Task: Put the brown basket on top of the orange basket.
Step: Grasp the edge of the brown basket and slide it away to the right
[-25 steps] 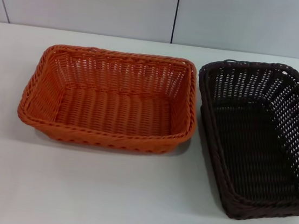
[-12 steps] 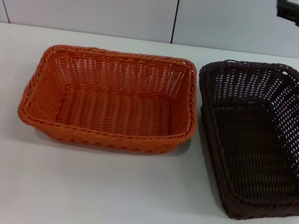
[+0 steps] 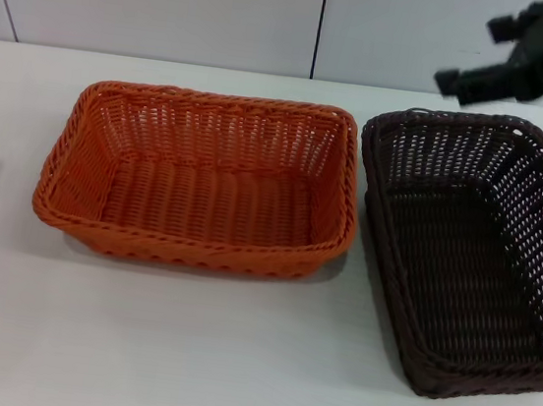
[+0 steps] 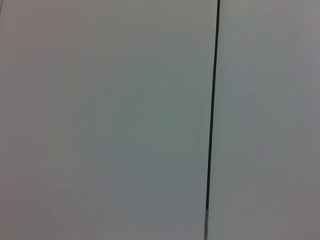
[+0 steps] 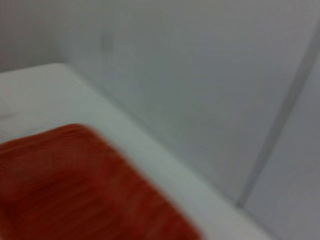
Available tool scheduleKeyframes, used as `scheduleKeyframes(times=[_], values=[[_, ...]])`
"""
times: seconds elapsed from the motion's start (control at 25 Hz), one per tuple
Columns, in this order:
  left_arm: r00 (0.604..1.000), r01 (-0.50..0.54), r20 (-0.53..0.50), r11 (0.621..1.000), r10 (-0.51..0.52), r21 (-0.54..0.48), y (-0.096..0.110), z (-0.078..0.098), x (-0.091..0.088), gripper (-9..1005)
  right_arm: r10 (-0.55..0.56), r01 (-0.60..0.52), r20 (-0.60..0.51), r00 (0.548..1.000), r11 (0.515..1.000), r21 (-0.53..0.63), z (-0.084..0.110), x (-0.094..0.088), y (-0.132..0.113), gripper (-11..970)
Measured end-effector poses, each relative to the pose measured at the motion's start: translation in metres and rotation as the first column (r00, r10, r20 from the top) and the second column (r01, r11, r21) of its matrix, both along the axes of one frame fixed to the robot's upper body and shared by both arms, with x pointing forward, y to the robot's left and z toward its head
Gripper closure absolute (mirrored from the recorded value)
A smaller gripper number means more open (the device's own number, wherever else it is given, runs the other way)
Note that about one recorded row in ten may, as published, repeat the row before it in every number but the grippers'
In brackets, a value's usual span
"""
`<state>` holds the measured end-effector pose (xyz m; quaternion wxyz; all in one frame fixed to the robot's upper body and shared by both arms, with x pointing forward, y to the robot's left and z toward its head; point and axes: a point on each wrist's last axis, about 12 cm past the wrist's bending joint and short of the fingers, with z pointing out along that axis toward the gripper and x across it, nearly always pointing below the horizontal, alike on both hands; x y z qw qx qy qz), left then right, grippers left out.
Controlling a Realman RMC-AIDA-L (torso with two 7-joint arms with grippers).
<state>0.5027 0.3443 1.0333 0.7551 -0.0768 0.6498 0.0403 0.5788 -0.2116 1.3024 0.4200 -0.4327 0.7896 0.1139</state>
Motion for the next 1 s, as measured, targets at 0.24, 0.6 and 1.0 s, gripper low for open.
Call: scheduleKeyframes(times=[0.24, 0.6, 1.0], values=[[1.0, 0.006, -0.005, 1.0, -0.006, -0.002, -0.002, 0.0, 0.004, 231, 0.124, -0.132, -0.197, 0.973, 0.991, -0.031, 0.002, -0.014, -0.004, 133], [1.0, 0.009, -0.012, 1.0, -0.009, -0.009, -0.003, 0.001, 0.008, 231, 0.177, -0.207, -0.377, 0.909, 0.978, -0.039, 0.002, -0.019, -0.013, 133], [0.999, -0.018, -0.032, 1.0, 0.017, -0.004, 0.001, 0.0, 0.012, 231, 0.273, -0.395, -0.475, 0.836, 0.901, -0.177, -0.013, -0.032, -0.013, 133]])
